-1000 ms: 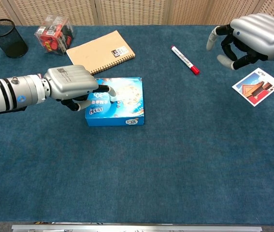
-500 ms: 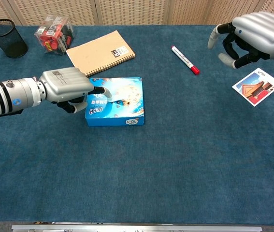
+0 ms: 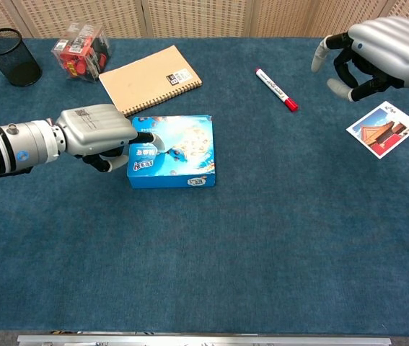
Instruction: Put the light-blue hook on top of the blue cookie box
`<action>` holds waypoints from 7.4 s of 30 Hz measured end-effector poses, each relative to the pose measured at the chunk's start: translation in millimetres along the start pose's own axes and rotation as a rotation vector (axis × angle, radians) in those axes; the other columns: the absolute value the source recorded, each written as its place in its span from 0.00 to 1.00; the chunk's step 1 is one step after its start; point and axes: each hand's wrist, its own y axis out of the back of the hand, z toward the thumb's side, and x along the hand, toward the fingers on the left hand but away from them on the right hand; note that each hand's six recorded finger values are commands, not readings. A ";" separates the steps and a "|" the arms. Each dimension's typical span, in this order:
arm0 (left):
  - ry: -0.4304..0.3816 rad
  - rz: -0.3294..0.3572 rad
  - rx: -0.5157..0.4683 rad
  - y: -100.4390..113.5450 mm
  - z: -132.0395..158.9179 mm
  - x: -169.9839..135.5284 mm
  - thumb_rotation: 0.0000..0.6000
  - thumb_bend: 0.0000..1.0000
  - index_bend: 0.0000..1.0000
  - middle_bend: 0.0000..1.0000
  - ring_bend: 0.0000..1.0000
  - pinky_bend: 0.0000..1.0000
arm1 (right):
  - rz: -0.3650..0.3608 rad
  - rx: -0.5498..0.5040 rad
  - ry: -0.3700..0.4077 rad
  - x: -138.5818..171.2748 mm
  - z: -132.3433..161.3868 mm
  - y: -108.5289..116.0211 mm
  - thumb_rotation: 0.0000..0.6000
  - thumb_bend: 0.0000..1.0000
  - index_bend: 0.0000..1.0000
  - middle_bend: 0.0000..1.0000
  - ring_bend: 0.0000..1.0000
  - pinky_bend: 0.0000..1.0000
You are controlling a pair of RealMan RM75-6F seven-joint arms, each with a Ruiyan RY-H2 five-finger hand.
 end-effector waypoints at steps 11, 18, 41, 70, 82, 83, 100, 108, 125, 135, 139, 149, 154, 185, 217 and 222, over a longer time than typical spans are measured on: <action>0.006 0.011 -0.007 1.3 -1.2 -2.1 1.00 0.82 0.15 1.00 1.00 1.00 | -0.002 0.000 -0.002 0.6 -0.6 0.3 1.00 0.41 0.42 0.81 0.92 0.85; 0.011 0.020 -0.011 3.7 -2.8 -6.9 1.00 0.82 0.15 1.00 1.00 1.00 | -0.005 -0.003 0.000 0.1 -0.2 1.1 1.00 0.41 0.42 0.81 0.92 0.85; 0.019 -0.006 -0.008 -4.8 -2.7 -9.8 1.00 0.82 0.15 1.00 1.00 1.00 | -0.005 -0.012 -0.004 0.7 -2.4 0.4 1.00 0.41 0.42 0.81 0.92 0.85; 0.037 -0.028 -0.016 -9.9 -7.0 -15.8 1.00 0.82 0.15 1.00 1.00 1.00 | 0.001 -0.018 -0.009 0.7 -4.0 -1.5 1.00 0.41 0.42 0.81 0.92 0.85; 0.019 0.006 -0.016 -1.5 -0.6 -12.6 1.00 0.82 0.15 1.00 1.00 1.00 | -0.005 -0.017 -0.017 3.8 -6.2 0.8 1.00 0.41 0.42 0.81 0.92 0.85; 0.017 0.005 -0.016 -1.7 0.0 -11.8 1.00 0.82 0.15 1.00 1.00 1.00 | -0.006 -0.016 -0.018 3.9 -6.6 1.0 1.00 0.41 0.42 0.81 0.92 0.85; 0.025 -0.011 -0.008 -6.0 -1.0 -13.9 1.00 0.82 0.16 1.00 1.00 1.00 | -0.007 -0.022 -0.018 4.1 -7.2 0.6 1.00 0.41 0.42 0.81 0.92 0.85; 0.020 0.003 -0.012 -0.7 1.0 -7.5 1.00 0.82 0.16 1.00 1.00 1.00 | -0.009 -0.023 -0.024 5.6 -9.3 1.6 1.00 0.41 0.42 0.81 0.92 0.85; 0.018 -0.010 -0.003 -1.4 4.7 0.0 1.00 0.82 0.16 1.00 1.00 1.00 | -0.012 -0.027 -0.033 7.9 -13.8 3.1 1.00 0.41 0.42 0.81 0.92 0.85; 0.019 -0.013 0.000 -2.6 5.4 -1.4 1.00 0.82 0.16 1.00 1.00 1.00 | -0.016 -0.027 -0.035 9.0 -14.7 4.2 1.00 0.41 0.42 0.81 0.92 0.85; 0.027 -0.005 -0.003 -0.2 3.2 -3.9 1.00 0.82 0.16 1.00 1.00 1.00 | -0.014 -0.027 -0.034 9.2 -14.3 3.5 1.00 0.41 0.42 0.81 0.92 0.85; 0.043 -0.020 0.000 -5.8 -2.4 -12.4 1.00 0.82 0.15 1.00 1.00 1.00 | -0.017 -0.029 -0.023 7.6 -10.3 4.0 1.00 0.41 0.42 0.81 0.92 0.85; 0.045 -0.026 0.000 -9.4 -2.5 -14.4 1.00 0.82 0.16 1.00 1.00 1.00 | -0.016 -0.028 -0.019 7.3 -8.6 4.0 1.00 0.41 0.42 0.81 0.92 0.85; 0.039 -0.008 0.000 -4.6 1.8 -13.8 1.00 0.82 0.15 1.00 1.00 1.00 | -0.017 -0.033 -0.027 8.5 -12.2 4.1 1.00 0.41 0.42 0.81 0.92 0.85; 0.072 -0.021 -0.005 -9.3 -7.0 -25.0 1.00 0.82 0.16 1.00 1.00 1.00 | -0.025 -0.036 -0.030 8.4 -13.1 6.3 1.00 0.41 0.42 0.81 0.92 0.85; 0.103 0.023 -0.026 -2.0 -14.2 -33.1 1.00 0.81 0.14 0.96 0.96 0.99 | -0.040 -0.043 -0.043 10.6 -18.5 10.3 1.00 0.41 0.42 0.80 0.91 0.85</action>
